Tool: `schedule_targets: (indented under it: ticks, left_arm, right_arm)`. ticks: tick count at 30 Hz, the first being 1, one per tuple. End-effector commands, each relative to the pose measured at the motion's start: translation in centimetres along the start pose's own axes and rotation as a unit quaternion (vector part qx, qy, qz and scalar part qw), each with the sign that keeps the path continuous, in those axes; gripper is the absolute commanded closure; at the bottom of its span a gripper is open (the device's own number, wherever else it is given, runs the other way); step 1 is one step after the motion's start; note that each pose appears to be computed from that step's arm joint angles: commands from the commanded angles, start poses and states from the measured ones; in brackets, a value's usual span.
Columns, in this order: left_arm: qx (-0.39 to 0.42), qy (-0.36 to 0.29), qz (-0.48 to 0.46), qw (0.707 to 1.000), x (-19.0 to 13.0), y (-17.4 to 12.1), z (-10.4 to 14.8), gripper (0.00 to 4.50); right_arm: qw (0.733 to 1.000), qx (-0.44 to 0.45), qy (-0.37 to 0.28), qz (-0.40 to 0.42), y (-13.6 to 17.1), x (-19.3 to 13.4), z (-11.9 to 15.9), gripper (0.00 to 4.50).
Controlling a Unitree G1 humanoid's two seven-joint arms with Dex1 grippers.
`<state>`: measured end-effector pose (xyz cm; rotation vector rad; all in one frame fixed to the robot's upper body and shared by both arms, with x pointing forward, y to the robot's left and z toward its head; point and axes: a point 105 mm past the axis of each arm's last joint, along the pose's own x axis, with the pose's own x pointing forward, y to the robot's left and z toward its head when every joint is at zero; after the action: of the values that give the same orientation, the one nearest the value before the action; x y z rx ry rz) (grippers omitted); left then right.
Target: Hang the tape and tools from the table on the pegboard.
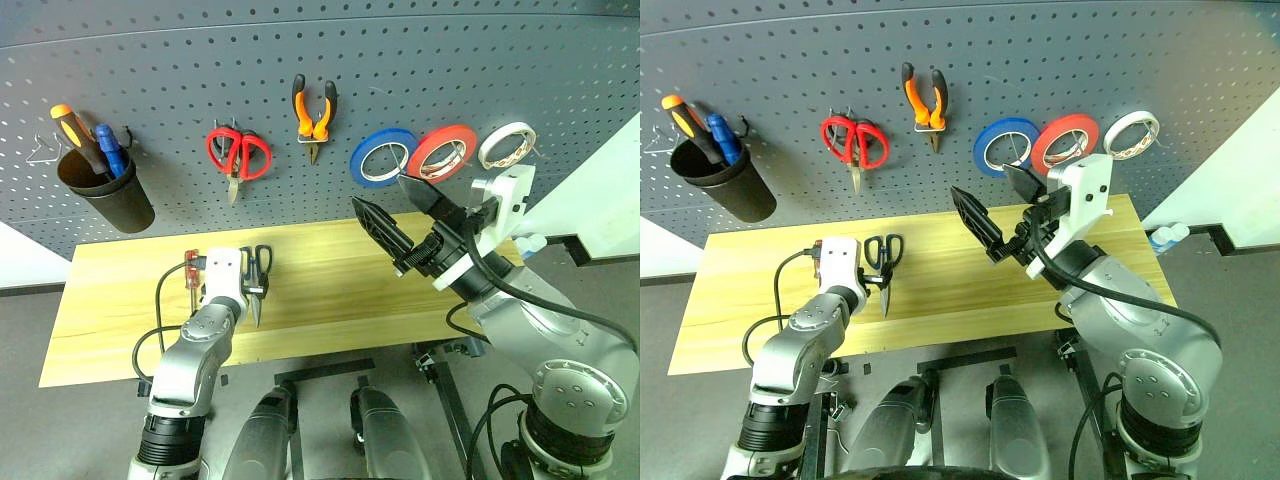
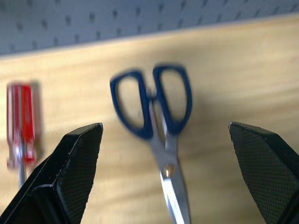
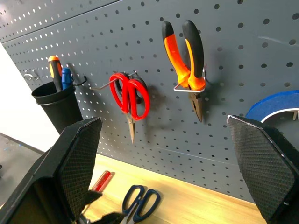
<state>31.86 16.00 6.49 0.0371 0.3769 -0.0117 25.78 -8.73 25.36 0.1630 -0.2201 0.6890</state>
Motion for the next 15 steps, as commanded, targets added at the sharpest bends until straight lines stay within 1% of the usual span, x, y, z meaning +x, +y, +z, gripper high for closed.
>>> schedule_targets:
  ticks: [1,6,12,15]
  left_arm:
    - [-0.012,-0.002,0.024,1.000,-0.7,0.3,0.6,0.00]
    - [-0.034,0.015,0.045,0.998,0.0,0.9,0.3,0.00]
    - [-0.054,0.025,0.044,0.997,1.2,0.3,0.0,0.00]
    - [-0.075,0.047,0.046,0.995,1.9,-0.1,-0.7,0.00]
  right_arm:
    - [1.000,-0.011,-0.012,-0.002,0.1,-0.2,0.5,0.03]
    - [1.000,-0.011,-0.014,-0.001,0.2,-0.1,0.5,0.03]
    - [1.000,-0.011,-0.020,0.002,0.4,-0.2,0.9,0.03]
    - [1.000,-0.013,-0.022,0.002,0.5,-0.3,1.2,0.03]
